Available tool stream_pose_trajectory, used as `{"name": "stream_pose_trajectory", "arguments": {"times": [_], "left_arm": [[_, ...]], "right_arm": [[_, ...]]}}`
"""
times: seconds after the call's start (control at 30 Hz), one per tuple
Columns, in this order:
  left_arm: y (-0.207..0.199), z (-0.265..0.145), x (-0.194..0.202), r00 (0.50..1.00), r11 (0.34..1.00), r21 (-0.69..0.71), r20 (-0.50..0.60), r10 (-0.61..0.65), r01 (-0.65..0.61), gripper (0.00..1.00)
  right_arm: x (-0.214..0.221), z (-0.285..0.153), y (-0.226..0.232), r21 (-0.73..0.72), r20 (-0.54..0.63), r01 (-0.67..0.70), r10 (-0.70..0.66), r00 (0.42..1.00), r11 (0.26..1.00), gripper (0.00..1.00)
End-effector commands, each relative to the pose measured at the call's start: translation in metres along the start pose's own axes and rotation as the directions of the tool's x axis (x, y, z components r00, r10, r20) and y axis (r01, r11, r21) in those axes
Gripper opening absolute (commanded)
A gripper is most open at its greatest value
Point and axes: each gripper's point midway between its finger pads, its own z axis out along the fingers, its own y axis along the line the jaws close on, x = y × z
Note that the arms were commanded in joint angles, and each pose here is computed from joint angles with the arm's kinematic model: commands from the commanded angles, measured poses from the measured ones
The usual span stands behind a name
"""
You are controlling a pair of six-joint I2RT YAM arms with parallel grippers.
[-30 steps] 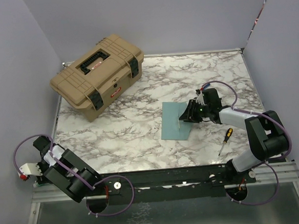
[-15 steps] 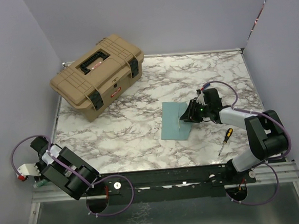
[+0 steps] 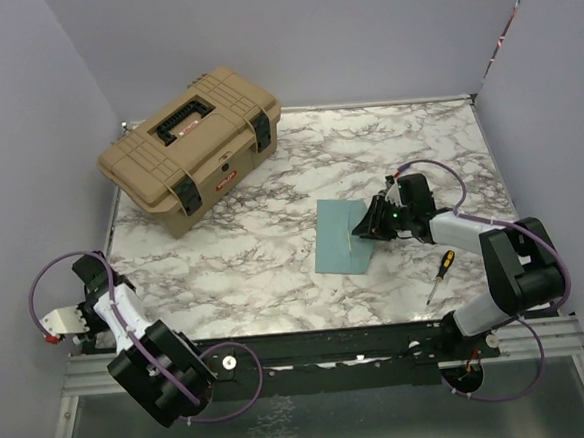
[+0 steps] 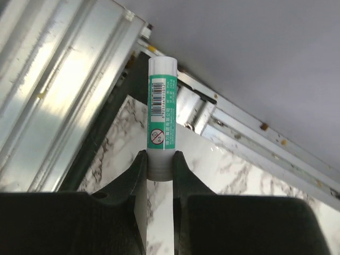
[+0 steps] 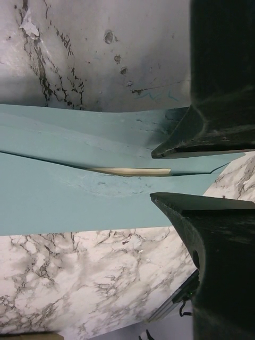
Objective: Place the letter into the envelope and seal it
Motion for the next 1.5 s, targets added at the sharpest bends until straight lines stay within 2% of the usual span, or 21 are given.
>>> {"name": "stream_pose_trajectory", "arguments": {"times": [0.0, 0.17, 0.3, 0.47, 0.53, 0.6, 0.7, 0.73, 0.87, 1.07, 1.27, 1.37, 1.47], "left_arm": [[-0.015, -0.023, 0.001, 1.0, 0.999, 0.049, 0.003, -0.006, 0.005, 0.0], [-0.056, -0.065, 0.02, 0.998, 0.981, 0.181, -0.015, 0.068, -0.064, 0.0], [-0.058, -0.095, 0.072, 0.981, 0.974, 0.222, -0.173, 0.093, -0.053, 0.0], [-0.056, -0.133, 0.103, 0.952, 0.927, 0.352, -0.22, 0.213, -0.126, 0.0], [-0.06, -0.154, 0.109, 0.923, 0.881, 0.428, -0.216, 0.317, -0.202, 0.0], [-0.059, -0.177, 0.112, 0.893, 0.813, 0.506, -0.167, 0.418, -0.287, 0.0], [-0.047, -0.192, 0.113, 0.845, 0.738, 0.559, -0.118, 0.522, -0.378, 0.0], [-0.041, -0.194, 0.118, 0.822, 0.72, 0.576, -0.137, 0.553, -0.388, 0.0], [-0.021, -0.214, 0.147, 0.686, 0.589, 0.686, -0.179, 0.705, -0.427, 0.0], [-0.005, -0.26, 0.171, 0.554, 0.359, 0.814, -0.055, 0.831, -0.458, 0.0], [0.036, -0.305, 0.211, 0.38, 0.047, 0.883, 0.153, 0.912, -0.468, 0.0], [0.054, -0.342, 0.234, 0.321, -0.157, 0.917, 0.282, 0.904, -0.365, 0.0], [0.066, -0.391, 0.251, 0.279, -0.348, 0.919, 0.389, 0.878, -0.183, 0.0]], "right_arm": [[-0.006, -0.006, 0.005, -0.013, 0.023, 0.002, -0.002, 1.0, 1.0, 0.36], [-0.012, -0.008, 0.007, 0.003, 0.029, 0.008, -0.008, 1.0, 1.0, 0.36], [-0.015, -0.006, 0.009, 0.001, 0.021, -0.002, 0.002, 1.0, 1.0, 0.36], [-0.018, -0.007, 0.012, 0.012, -0.002, -0.004, 0.004, 1.0, 1.0, 0.36], [-0.019, -0.009, 0.012, 0.019, -0.001, -0.008, 0.008, 1.0, 1.0, 0.36], [-0.017, -0.01, 0.013, 0.015, -0.005, -0.015, 0.015, 1.0, 1.0, 0.36], [-0.018, -0.011, 0.013, 0.025, -0.004, -0.035, 0.035, 0.999, 0.999, 0.36], [-0.018, -0.011, 0.015, 0.021, -0.006, -0.036, 0.036, 0.999, 0.999, 0.36], [-0.023, -0.014, 0.024, 0.0, -0.004, -0.035, 0.035, 0.999, 0.999, 0.36], [-0.033, -0.025, 0.045, -0.079, 0.038, -0.01, 0.013, 0.999, 0.997, 0.38], [-0.037, -0.037, 0.06, -0.128, 0.081, -0.016, 0.026, 0.996, 0.992, 0.45], [-0.039, -0.044, 0.065, -0.139, 0.102, -0.007, 0.022, 0.995, 0.99, 0.54], [-0.041, -0.05, 0.074, -0.175, 0.123, 0.009, 0.013, 0.992, 0.984, 0.62]]}}
